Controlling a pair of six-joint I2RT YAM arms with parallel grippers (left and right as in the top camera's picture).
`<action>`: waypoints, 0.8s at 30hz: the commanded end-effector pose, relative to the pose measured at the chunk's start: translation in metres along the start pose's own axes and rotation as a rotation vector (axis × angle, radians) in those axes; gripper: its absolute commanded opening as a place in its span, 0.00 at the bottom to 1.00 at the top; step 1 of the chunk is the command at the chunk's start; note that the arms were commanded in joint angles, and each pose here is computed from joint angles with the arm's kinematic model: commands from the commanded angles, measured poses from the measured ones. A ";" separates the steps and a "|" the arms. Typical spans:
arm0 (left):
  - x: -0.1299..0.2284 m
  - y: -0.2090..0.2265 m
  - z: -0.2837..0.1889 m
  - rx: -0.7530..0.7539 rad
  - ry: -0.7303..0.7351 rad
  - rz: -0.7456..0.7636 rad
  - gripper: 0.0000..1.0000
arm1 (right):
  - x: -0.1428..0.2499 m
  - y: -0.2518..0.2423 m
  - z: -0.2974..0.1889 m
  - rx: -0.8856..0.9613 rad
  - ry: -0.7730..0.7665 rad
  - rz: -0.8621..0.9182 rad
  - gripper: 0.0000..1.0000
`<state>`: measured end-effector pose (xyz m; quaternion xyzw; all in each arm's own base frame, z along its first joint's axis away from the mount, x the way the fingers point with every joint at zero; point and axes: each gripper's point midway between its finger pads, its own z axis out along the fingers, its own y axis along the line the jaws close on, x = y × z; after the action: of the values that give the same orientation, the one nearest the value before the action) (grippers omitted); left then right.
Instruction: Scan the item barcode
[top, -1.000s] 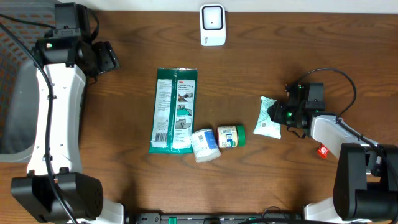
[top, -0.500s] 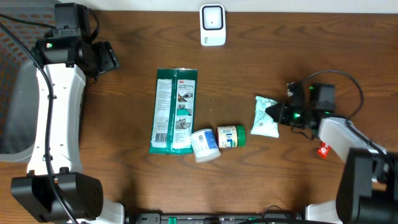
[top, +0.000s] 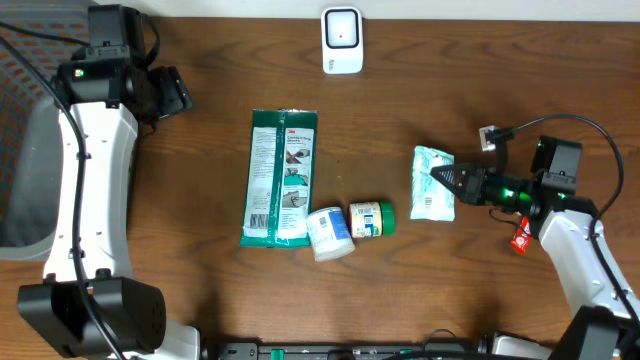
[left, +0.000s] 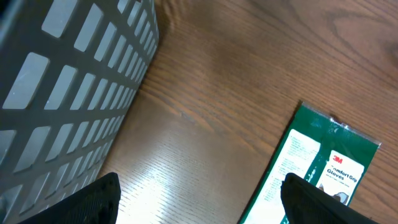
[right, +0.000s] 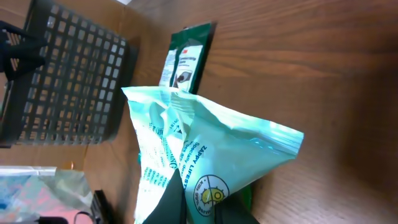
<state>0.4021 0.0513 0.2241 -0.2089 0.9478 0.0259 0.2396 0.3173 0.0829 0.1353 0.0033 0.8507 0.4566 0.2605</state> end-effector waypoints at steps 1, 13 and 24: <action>-0.004 0.005 -0.007 -0.013 -0.022 -0.001 0.82 | 0.002 0.003 -0.003 0.017 0.004 -0.012 0.01; -0.004 0.005 -0.007 -0.013 -0.022 -0.001 0.82 | 0.032 -0.005 0.014 0.136 0.122 0.011 0.01; -0.004 0.005 -0.007 -0.013 -0.022 -0.001 0.82 | 0.045 0.010 0.026 0.138 0.170 0.029 0.01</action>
<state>0.4021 0.0513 0.2241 -0.2089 0.9478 0.0259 0.2396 0.2899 0.1124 0.1016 -0.0062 0.9028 0.3915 0.1782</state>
